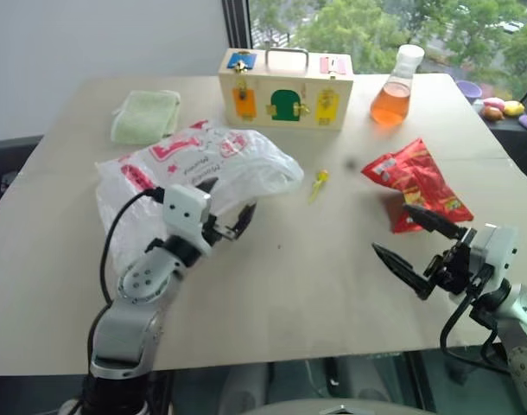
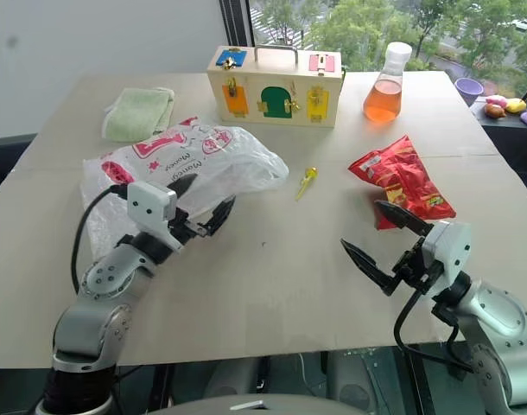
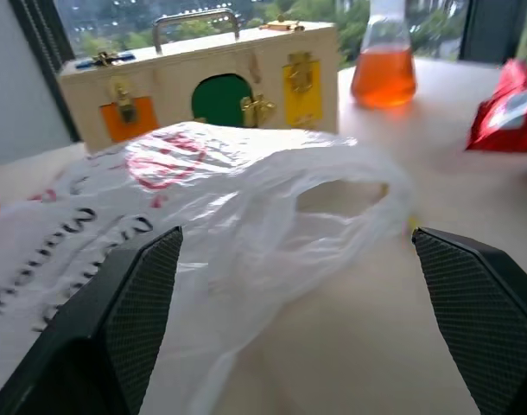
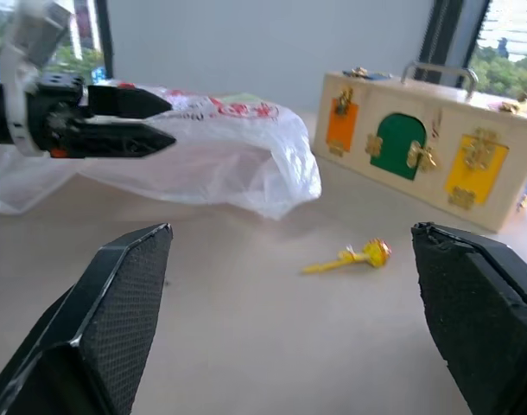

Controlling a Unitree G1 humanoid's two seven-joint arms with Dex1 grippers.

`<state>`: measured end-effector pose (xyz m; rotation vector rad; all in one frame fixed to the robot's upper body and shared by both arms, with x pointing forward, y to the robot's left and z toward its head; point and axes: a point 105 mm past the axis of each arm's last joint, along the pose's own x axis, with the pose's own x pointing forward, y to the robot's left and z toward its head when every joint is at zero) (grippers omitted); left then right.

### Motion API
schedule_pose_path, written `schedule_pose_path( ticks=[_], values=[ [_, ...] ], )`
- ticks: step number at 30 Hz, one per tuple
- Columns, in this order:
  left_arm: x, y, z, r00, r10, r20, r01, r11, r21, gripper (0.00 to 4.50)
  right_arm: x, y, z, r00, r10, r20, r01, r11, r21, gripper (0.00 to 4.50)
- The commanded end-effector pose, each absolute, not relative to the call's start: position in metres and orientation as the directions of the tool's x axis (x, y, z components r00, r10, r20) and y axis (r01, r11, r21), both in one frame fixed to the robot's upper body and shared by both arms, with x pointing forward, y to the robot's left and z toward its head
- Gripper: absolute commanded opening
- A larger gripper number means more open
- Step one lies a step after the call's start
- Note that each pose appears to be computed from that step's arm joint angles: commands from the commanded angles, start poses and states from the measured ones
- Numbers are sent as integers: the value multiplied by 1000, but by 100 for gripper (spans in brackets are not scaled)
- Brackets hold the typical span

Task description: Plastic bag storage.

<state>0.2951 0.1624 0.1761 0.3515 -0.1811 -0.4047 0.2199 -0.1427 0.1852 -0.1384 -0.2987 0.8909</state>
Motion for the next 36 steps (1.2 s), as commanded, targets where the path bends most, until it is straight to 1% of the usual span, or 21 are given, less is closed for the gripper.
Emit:
schedule_pose_path(
  ticks=[1, 3, 6, 8, 11, 15, 16, 17, 19, 20, 21, 23, 25, 28, 30, 32, 34, 36],
  values=[
    [302, 184, 197, 946, -289, 147, 165, 821, 546, 445, 203, -117, 215, 444, 861, 248, -790, 507, -346, 450],
    [306, 191, 198, 960, -244, 138, 114, 789, 604, 445, 201, -109, 220, 405, 882, 242, -805, 469, -364, 450],
    [311, 196, 188, 973, -215, 83, 107, 738, 666, 445, 200, -101, 226, 358, 901, 244, -821, 428, -378, 450],
    [315, 200, 182, 979, -196, 57, 103, 717, 690, 445, 200, -98, 228, 342, 908, 244, -826, 414, -384, 450],
    [328, 214, 170, 992, -129, 3, 91, 716, 692, 445, 201, -95, 233, 330, 908, 256, -823, 410, -394, 450],
    [338, 217, 165, 994, -110, -22, 94, 717, 691, 445, 197, -93, 234, 322, 909, 264, -823, 407, -397, 450],
    [340, 219, 165, 995, -98, -22, 86, 719, 690, 394, 196, -93, 234, 321, 909, 267, -822, 407, -398, 450],
    [343, 222, 166, 996, -87, -17, 75, 722, 688, 377, 196, -92, 234, 321, 908, 268, -822, 408, -397, 450],
    [346, 225, 172, 997, -71, 8, 47, 736, 676, 284, 196, -92, 233, 326, 905, 272, -820, 414, -394, 450],
    [347, 225, 175, 997, -72, 22, 39, 744, 667, 224, 197, -93, 232, 337, 902, 271, -817, 423, -392, 450],
    [348, 226, 179, 997, -76, 34, 35, 754, 656, 193, 201, -94, 230, 360, 895, 262, -810, 439, -388, 450],
    [350, 228, 186, 996, -77, 53, 30, 797, 603, 86, 212, -97, 220, 427, 880, 209, -783, 475, -402, 450],
    [351, 231, 193, 995, -80, 57, 35, 827, 561, 6, 224, -99, 205, 487, 864, 130, -778, 497, -386, 450],
    [353, 232, 204, 993, -120, 15, 105, 914, 391, 6, 244, -101, 189, 564, 825, 37, -755, 533, -382, 450],
    [354, 227, 215, 983, -182, -27, 182, 942, 282, 6, 271, -104, 179, 664, 746, -44, -713, 614, -339, 450],
    [357, 227, 229, 978, -203, -46, 208, 951, 229, 6, 295, -103, 169, 728, 672, -133, -679, 681, -274, 450],
    [362, 232, 244, 983, -176, -51, 184, 955, 235, 6, 311, -89, 168, 725, 666, -175, -687, 685, -242, 450],
    [366, 236, 251, 988, -140, -58, 149, 964, 220, 6, 333, -85, 160, 773, 587, -239, -628, 760, -165, 450]
  ],
)
